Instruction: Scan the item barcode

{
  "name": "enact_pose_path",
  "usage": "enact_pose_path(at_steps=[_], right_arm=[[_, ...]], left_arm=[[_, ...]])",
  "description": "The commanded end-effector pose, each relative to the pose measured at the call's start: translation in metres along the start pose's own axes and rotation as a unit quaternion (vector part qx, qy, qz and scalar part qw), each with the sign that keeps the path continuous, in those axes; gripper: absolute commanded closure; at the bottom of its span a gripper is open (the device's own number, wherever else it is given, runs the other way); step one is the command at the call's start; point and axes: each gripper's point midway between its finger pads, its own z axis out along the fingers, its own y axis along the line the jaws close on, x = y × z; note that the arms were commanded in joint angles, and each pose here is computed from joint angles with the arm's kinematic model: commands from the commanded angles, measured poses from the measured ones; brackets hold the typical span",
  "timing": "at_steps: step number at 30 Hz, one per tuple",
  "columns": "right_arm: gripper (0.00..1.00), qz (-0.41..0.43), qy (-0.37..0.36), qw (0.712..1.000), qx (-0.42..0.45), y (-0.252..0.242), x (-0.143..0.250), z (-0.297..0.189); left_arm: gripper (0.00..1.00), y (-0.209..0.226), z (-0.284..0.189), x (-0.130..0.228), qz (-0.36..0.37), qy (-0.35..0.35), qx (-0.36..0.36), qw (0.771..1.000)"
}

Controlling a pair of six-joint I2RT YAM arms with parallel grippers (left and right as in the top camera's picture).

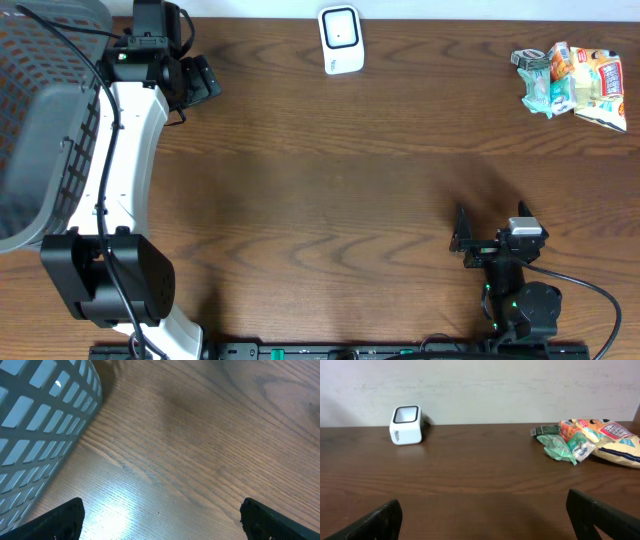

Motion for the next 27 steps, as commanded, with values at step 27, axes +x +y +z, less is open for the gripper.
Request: enact_pose_path(at_steps=[27], right_arm=[[0.01,0.007,-0.001,1.000,0.008,-0.004,0.001,0.000]], left_arm=[[0.03,-0.006,-0.001,0.039,0.007,0.088,0.029,0.996]])
